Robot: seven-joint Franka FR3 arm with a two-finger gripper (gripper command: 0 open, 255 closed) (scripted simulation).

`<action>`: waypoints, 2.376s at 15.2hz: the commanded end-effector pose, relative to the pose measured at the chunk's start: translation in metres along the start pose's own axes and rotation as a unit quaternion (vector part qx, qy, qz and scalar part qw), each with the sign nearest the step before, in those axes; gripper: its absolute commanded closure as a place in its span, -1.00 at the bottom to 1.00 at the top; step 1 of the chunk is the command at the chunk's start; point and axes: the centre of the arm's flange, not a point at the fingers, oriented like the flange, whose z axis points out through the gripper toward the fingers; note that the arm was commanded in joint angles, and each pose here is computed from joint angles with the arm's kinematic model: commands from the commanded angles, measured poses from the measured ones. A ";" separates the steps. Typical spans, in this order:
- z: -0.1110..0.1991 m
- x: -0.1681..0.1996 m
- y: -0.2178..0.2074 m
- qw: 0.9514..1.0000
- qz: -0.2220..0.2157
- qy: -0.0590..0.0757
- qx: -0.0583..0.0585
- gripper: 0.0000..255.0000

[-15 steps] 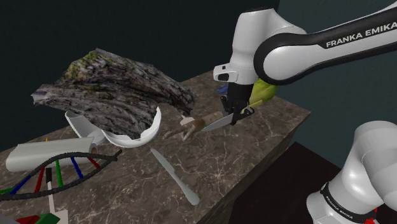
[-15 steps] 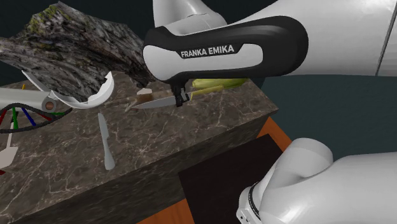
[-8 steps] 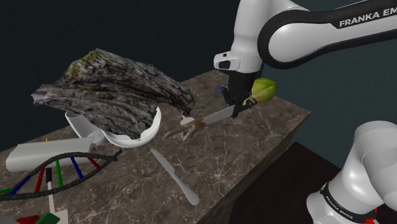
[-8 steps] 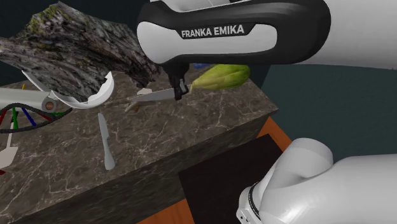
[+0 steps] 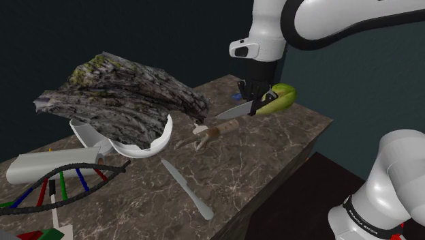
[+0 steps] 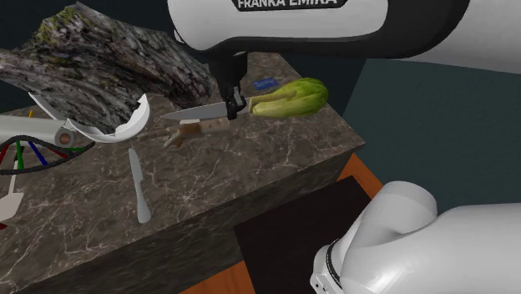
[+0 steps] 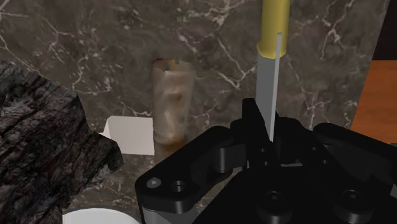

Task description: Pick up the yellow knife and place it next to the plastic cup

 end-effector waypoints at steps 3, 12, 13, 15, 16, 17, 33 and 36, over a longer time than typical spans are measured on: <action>-0.022 0.001 -0.001 1.000 0.000 0.000 0.000 1.00; -0.069 0.004 0.000 1.000 0.000 0.000 0.000 1.00; -0.074 0.004 0.000 1.000 0.000 0.000 0.000 1.00; -0.085 0.005 0.000 1.000 0.000 0.000 0.000 1.00; -0.090 0.005 0.000 1.000 0.000 0.000 0.000 1.00; -0.095 0.005 0.000 1.000 0.000 0.000 0.000 1.00; -0.087 0.200 0.037 1.000 0.000 0.000 0.000 1.00; -0.085 0.239 0.044 1.000 0.000 0.000 0.000 1.00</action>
